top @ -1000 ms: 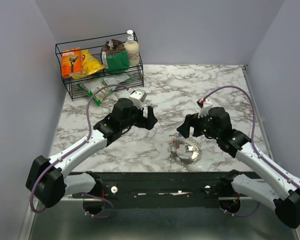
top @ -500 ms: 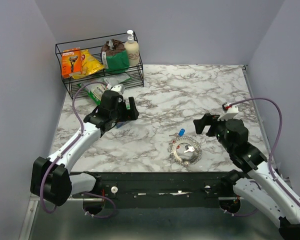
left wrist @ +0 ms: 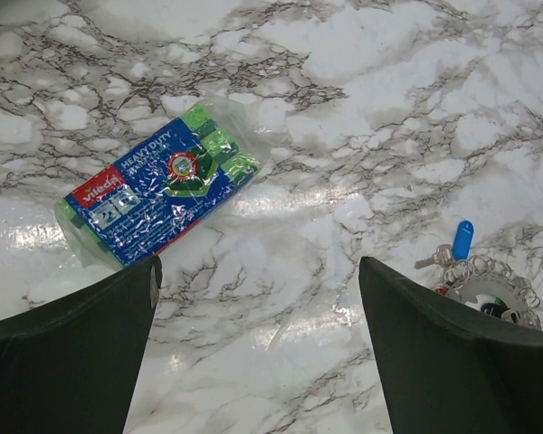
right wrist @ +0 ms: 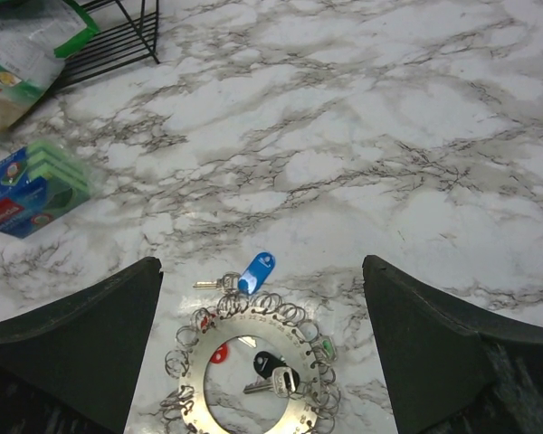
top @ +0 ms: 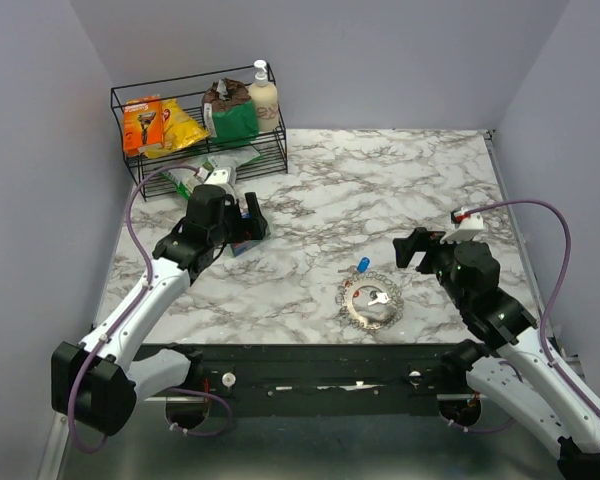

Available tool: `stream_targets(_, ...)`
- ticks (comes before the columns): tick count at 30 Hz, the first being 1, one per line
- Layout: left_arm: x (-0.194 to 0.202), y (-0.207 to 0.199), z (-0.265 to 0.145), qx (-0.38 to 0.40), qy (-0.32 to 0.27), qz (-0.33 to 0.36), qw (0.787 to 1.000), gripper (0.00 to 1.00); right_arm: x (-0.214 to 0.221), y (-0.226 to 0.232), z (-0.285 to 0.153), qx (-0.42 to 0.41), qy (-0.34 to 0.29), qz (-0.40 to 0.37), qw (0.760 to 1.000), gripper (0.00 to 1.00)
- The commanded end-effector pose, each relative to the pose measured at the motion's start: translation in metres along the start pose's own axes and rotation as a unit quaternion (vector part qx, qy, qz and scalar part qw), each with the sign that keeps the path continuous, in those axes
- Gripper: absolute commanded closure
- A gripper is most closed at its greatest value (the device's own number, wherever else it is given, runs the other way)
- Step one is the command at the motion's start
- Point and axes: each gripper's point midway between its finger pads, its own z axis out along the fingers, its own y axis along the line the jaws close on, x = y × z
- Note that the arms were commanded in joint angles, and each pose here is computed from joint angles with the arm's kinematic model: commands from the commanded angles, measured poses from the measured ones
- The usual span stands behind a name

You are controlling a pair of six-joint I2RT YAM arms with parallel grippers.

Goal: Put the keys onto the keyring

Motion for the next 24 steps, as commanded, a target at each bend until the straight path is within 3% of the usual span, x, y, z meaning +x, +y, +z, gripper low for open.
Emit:
stream_targets(1, 0.003, 0.001, 0.001, 0.010, -0.010, 0.000, 1.000, 0.01, 0.004, -0.008, 0.000, 0.018, 0.007, -0.002, 1.000, 0.00)
stream_targets(24, -0.010, -0.008, -0.018, 0.044, -0.071, -0.014, 0.996, 0.01, 0.006, -0.002, 0.001, 0.008, 0.010, 0.019, 1.000, 0.00)
